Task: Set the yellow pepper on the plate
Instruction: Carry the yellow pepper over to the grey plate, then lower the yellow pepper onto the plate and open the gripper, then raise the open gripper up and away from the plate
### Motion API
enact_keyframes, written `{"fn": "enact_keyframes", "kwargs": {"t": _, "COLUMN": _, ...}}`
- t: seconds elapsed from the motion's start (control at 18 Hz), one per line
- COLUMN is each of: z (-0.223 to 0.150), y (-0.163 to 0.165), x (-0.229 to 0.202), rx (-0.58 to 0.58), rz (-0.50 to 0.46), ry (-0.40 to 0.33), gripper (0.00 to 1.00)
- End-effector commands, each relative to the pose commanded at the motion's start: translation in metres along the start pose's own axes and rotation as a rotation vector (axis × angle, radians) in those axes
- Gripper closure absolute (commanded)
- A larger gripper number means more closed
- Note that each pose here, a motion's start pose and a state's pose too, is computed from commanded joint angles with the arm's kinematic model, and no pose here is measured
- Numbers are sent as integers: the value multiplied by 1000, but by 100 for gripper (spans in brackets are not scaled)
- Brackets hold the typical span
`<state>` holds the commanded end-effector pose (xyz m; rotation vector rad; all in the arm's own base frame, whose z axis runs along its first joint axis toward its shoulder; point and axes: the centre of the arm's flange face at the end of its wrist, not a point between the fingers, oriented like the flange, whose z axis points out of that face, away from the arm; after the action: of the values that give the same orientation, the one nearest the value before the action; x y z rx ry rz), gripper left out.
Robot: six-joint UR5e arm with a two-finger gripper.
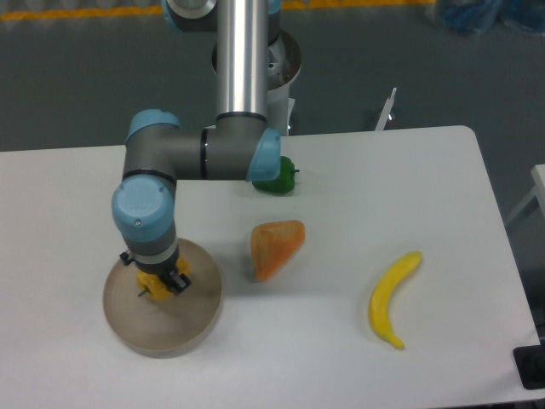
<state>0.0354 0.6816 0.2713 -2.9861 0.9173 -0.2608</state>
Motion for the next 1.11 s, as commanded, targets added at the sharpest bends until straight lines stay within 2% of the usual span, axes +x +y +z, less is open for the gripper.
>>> {"fn": "enact_keyframes", "kwargs": {"t": 0.06, "z": 3, "y": 0, "x": -1, "rx": -3, "rz": 0, "ry": 1, "gripper": 35}}
{"fn": "enact_keyframes", "kwargs": {"t": 0.17, "z": 1, "y": -1, "x": -3, "rx": 6, "rz": 0, "ry": -10, "gripper": 0}}
{"fn": "enact_keyframes", "kwargs": {"t": 0.44, "z": -18, "y": -2, "x": -7, "rx": 36, "rz": 1, "ry": -52, "gripper": 0}}
{"fn": "enact_keyframes", "kwargs": {"t": 0.56, "z": -38, "y": 5, "x": -16, "rx": 54, "rz": -10, "ry": -83, "gripper": 0}}
{"fn": "enact_keyframes", "kwargs": {"t": 0.67, "z": -73, "y": 38, "x": -46, "rx": 24, "rz": -56, "ry": -181, "gripper": 0}}
{"fn": "enact_keyframes", "kwargs": {"t": 0.78, "z": -97, "y": 73, "x": -74, "rx": 2, "rz": -101, "ry": -243, "gripper": 0}}
{"fn": "enact_keyframes", "kwargs": {"t": 1.0, "z": -118, "y": 132, "x": -134, "rx": -7, "rz": -127, "ry": -268, "gripper": 0}}
{"fn": "enact_keyframes", "kwargs": {"t": 1.11, "z": -125, "y": 167, "x": -163, "rx": -21, "rz": -73, "ry": -269, "gripper": 0}}
